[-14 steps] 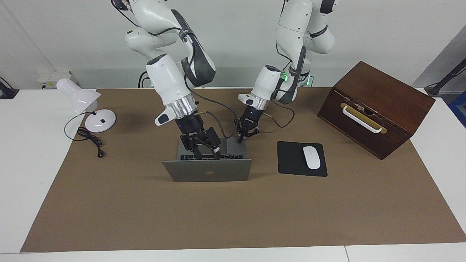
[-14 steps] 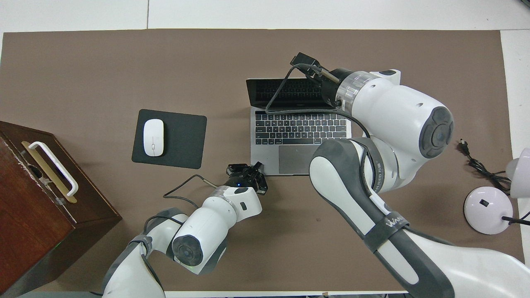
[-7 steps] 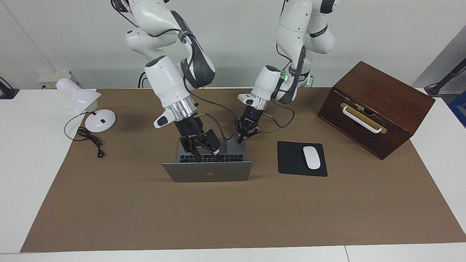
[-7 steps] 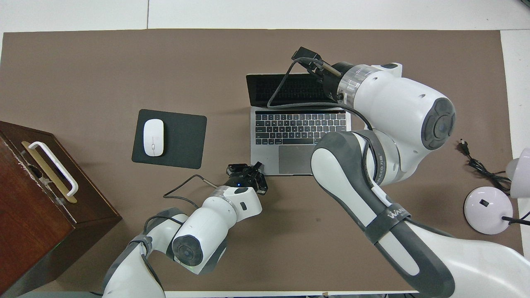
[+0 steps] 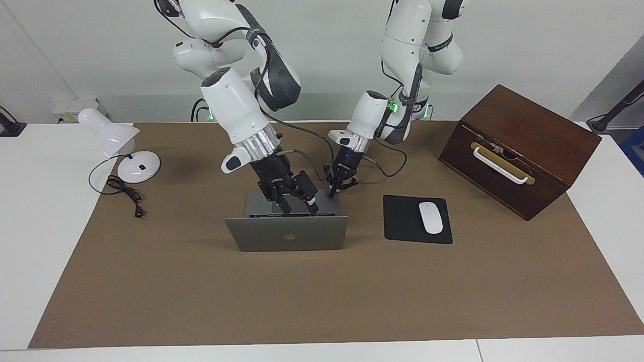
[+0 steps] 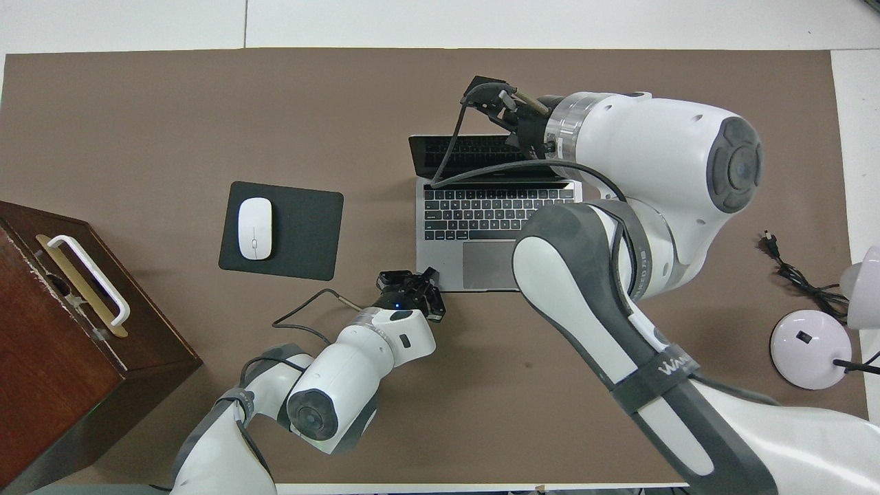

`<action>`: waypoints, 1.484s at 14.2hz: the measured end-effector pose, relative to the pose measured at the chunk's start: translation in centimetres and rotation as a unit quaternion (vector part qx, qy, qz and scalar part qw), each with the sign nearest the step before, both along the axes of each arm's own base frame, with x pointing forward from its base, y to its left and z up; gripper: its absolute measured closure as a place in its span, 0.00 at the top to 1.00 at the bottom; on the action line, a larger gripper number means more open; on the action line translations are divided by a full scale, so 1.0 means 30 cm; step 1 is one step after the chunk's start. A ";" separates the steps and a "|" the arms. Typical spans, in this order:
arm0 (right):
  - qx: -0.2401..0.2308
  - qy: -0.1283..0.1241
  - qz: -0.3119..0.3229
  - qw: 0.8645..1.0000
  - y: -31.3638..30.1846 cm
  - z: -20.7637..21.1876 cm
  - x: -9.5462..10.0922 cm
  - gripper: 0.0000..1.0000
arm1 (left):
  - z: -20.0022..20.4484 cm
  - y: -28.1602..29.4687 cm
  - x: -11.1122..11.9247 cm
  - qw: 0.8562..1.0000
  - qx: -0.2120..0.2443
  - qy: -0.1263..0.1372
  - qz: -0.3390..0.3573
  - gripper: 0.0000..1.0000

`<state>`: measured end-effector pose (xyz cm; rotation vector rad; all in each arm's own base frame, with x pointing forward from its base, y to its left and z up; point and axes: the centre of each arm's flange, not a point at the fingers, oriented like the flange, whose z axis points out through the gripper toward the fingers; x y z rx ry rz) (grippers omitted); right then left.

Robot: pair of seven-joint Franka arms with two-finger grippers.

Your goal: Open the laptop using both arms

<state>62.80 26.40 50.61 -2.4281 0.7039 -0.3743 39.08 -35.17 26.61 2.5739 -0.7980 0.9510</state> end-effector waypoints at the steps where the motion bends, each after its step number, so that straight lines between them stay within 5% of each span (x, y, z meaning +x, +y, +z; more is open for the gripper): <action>1: -0.008 0.021 0.001 1.000 0.026 0.047 -0.009 1.00 | 0.000 -0.002 0.004 1.000 -0.003 0.001 0.003 0.01; 5: -0.053 0.096 0.013 0.994 0.092 0.281 -0.085 1.00 | 0.012 -0.020 0.026 0.999 -0.028 0.013 0.033 0.01; 10: -0.102 0.169 0.057 0.979 -0.085 0.472 -0.138 1.00 | 0.096 -0.046 0.052 0.995 -0.059 0.036 0.069 0.01; 16: -0.159 0.183 0.164 0.956 -0.442 0.633 -0.212 1.00 | 0.267 -0.021 0.068 0.989 -0.054 0.090 0.104 0.01; 21: -0.257 0.165 0.278 0.911 -0.754 0.680 -0.242 1.00 | 0.462 0.083 0.139 0.979 -0.021 0.148 0.137 0.01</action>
